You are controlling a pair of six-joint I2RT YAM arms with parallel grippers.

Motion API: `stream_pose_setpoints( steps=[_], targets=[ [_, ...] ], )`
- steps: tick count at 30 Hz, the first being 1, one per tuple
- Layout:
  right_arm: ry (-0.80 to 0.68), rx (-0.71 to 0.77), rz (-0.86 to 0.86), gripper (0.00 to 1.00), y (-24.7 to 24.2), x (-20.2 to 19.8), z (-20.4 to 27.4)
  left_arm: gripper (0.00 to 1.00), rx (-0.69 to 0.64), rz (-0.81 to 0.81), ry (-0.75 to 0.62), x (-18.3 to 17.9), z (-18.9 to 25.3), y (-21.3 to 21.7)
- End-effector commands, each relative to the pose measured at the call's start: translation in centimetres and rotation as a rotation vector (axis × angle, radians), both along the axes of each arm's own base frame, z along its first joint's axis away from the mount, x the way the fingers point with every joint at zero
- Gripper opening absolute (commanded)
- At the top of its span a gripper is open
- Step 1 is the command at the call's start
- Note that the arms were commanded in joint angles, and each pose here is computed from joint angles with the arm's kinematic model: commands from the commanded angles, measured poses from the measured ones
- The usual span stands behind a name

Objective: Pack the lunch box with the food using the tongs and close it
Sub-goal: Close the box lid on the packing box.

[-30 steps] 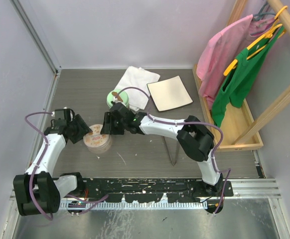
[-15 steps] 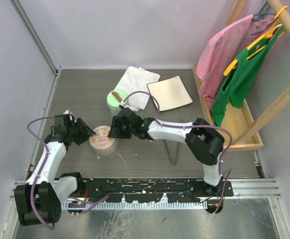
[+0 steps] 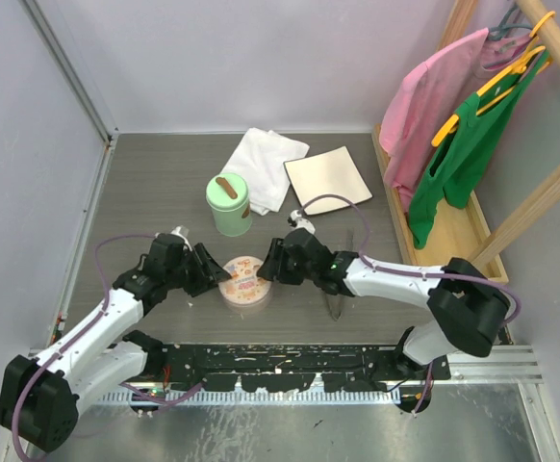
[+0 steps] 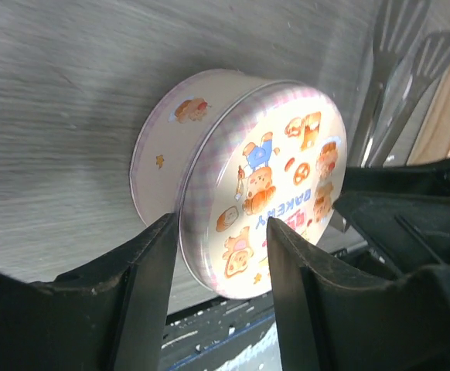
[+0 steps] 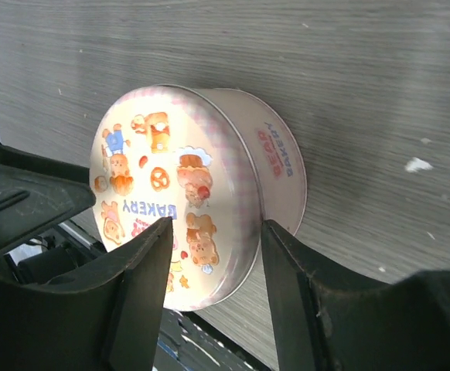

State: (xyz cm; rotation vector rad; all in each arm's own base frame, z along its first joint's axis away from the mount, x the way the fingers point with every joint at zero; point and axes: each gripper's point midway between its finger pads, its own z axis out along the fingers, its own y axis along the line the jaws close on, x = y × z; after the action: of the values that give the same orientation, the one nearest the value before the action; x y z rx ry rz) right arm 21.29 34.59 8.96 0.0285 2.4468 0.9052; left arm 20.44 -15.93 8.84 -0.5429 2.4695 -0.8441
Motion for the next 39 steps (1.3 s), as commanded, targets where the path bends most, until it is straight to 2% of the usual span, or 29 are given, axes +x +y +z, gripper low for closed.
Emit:
stream_pose_setpoints(
  steps=[1,6,10,16,22,25,30,32,34,39],
  targets=[
    [0.021,0.099,0.009,0.56,-1.2,-0.4,1.1,0.53,-0.091,-0.016,0.009,-0.3,0.9,-2.3],
    [0.031,0.151,0.078,0.62,-1.1,-1.7,2.0,0.57,-0.074,-0.070,0.017,-1.0,0.7,-2.4],
    [0.063,0.185,0.114,0.64,-0.8,-2.7,1.9,0.53,-0.044,-0.107,0.041,-1.6,0.1,-2.2],
    [0.176,0.119,0.083,0.59,-1.7,-3.8,-2.3,0.47,-0.001,-0.142,0.071,-2.5,-1.4,-1.7],
    [0.203,0.046,0.033,0.52,-3.6,-4.2,-5.2,0.44,0.022,-0.159,0.117,-3.7,-3.4,-1.2],
    [0.224,0.024,0.027,0.53,-4.0,-4.5,-6.4,0.42,0.034,-0.159,0.128,-4.0,-3.9,-1.0],
    [0.193,0.021,0.031,0.55,-3.8,-3.9,-5.4,0.32,0.063,-0.141,0.138,-3.9,-4.3,-0.5],
    [0.157,0.011,0.024,0.57,-3.9,-3.0,-4.2,0.31,0.078,-0.125,0.139,-3.7,-3.9,-0.3],
    [0.123,0.012,0.016,0.59,-4.1,-1.9,-2.8,0.35,0.106,-0.110,0.121,-3.1,-2.8,0.1],
    [0.040,0.085,0.044,0.67,-3.6,0.5,1.3,0.57,0.138,-0.070,0.005,-0.8,0.8,0.6]
  ],
)
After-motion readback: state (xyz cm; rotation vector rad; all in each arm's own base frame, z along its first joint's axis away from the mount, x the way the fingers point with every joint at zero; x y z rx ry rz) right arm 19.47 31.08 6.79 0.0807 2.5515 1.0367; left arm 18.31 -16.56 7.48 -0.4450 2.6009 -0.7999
